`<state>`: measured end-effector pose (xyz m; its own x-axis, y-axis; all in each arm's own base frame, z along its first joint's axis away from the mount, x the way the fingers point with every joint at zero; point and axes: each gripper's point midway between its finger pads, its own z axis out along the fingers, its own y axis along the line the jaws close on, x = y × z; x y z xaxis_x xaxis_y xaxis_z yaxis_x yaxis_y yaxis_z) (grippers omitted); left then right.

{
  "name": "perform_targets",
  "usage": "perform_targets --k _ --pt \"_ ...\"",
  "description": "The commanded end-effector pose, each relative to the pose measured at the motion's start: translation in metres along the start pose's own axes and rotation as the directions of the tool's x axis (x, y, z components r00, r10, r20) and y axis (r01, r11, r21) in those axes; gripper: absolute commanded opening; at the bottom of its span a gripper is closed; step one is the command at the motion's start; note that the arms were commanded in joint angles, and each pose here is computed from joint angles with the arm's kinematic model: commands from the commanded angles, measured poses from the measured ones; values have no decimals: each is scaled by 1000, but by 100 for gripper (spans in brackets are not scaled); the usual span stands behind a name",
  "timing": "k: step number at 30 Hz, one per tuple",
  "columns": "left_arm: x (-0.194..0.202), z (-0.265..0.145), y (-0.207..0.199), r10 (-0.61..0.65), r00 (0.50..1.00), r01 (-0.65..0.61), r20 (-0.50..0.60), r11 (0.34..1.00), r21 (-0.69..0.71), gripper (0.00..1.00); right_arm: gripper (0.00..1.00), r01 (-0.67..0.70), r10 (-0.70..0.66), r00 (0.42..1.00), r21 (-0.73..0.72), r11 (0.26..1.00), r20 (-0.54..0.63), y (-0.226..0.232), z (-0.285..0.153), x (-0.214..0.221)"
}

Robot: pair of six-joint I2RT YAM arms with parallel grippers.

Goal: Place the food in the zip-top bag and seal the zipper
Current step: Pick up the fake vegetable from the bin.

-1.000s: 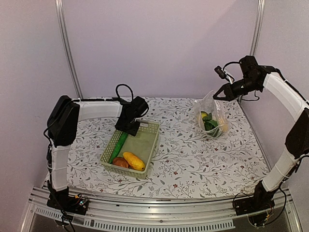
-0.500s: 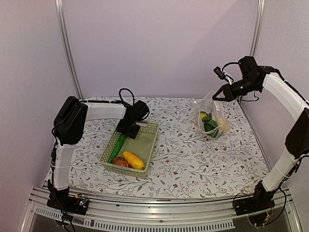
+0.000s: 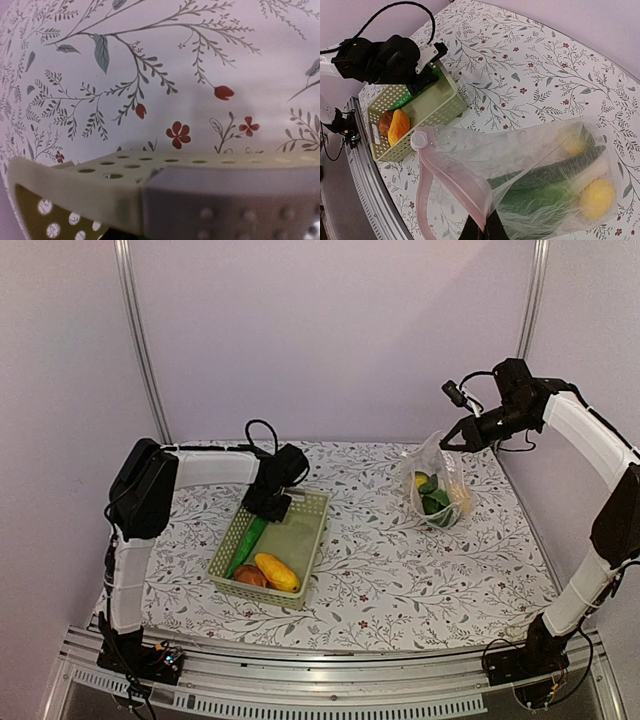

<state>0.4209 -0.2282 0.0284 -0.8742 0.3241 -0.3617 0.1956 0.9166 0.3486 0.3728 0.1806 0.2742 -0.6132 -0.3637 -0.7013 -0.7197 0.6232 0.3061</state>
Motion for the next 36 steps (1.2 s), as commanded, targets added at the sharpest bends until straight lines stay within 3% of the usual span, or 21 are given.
perform_targets --k 1,10,15,19,23,25,27,30,33,36 --pt "-18 -42 10 -45 997 45 65 999 13 12 0 33 -33 999 -7 999 20 9 -5 -4" --pt "-61 -136 3 -69 961 45 269 994 96 6 0 52 -52 999 -19 998 9 18 -6 -5" --pt "-98 -222 -20 -102 862 -33 496 966 256 0 0 69 -68 998 -35 997 7 27 -5 -10" --pt "-113 -294 -24 -173 722 -127 670 919 374 0 0 80 -80 997 -58 995 -4 37 -5 -13" --pt "-115 -364 -27 -294 560 -259 774 826 501 1 0 98 -99 995 -94 991 -7 50 -7 -15" --pt "-108 -403 -32 -346 459 -367 818 765 529 0 0 111 -112 994 -104 988 -5 55 -9 -16" --pt "-97 -454 -37 -415 300 -493 859 703 512 0 0 114 -116 993 -110 987 -7 59 -11 -17" --pt "-73 -496 -49 -476 142 -619 868 642 453 0 0 122 -124 992 -125 985 -10 66 -12 -19" --pt "-59 -525 -65 -541 61 -700 839 576 423 0 0 128 -131 991 -142 982 -13 73 -11 -20" --pt "-53 -543 -84 -554 -14 -756 833 551 353 0 0 136 -141 990 -167 977 -14 80 -10 -19"
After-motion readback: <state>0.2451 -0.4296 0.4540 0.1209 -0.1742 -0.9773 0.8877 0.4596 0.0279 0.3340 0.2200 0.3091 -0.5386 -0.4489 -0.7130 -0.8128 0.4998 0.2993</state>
